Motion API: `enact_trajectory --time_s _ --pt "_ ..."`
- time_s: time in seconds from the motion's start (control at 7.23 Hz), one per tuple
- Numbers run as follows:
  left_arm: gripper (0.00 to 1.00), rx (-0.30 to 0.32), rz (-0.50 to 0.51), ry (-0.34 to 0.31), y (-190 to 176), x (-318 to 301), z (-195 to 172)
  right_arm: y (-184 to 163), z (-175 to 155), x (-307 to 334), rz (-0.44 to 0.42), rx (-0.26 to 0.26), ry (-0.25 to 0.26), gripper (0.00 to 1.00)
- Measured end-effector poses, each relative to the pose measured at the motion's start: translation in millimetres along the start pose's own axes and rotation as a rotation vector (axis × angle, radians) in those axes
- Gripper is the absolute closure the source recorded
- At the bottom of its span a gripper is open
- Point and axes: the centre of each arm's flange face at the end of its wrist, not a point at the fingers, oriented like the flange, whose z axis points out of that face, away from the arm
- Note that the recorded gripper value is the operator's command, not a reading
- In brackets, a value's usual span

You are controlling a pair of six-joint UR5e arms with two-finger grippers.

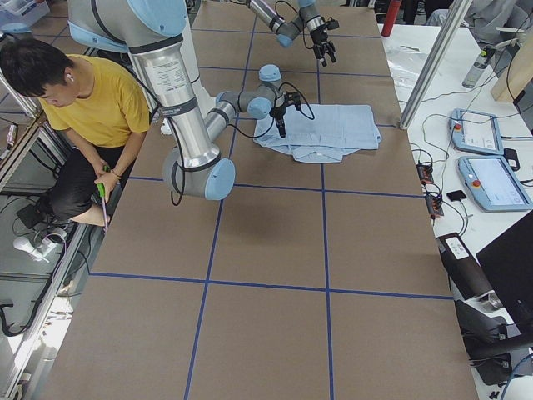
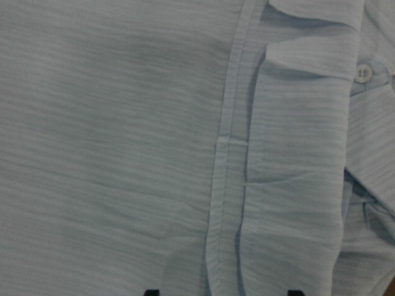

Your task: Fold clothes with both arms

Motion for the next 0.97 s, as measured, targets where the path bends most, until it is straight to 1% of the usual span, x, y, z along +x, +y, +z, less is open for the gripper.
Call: enact_trajectory --time_s 0.14,0.28,0.41,0.69,0.97 --pt "0.0 0.001 0.0 -0.001 0 0 0 15 6 -5 -0.036 -0.018 0.008 0.59" --pt "0.0 0.002 -0.001 -0.001 -1 0 0 25 6 -8 -0.061 -0.032 0.028 0.74" --pt "0.0 0.003 -0.001 -0.002 -2 -1 -1 30 -4 -11 -0.093 -0.048 0.05 1.0" --pt "0.0 0.004 0.0 -0.002 -2 -1 -1 32 -19 -14 -0.129 -0.064 0.083 1.0" --pt "0.0 0.005 -0.001 -0.003 -1 -2 -2 31 -20 -13 -0.131 -0.061 0.098 1.0"
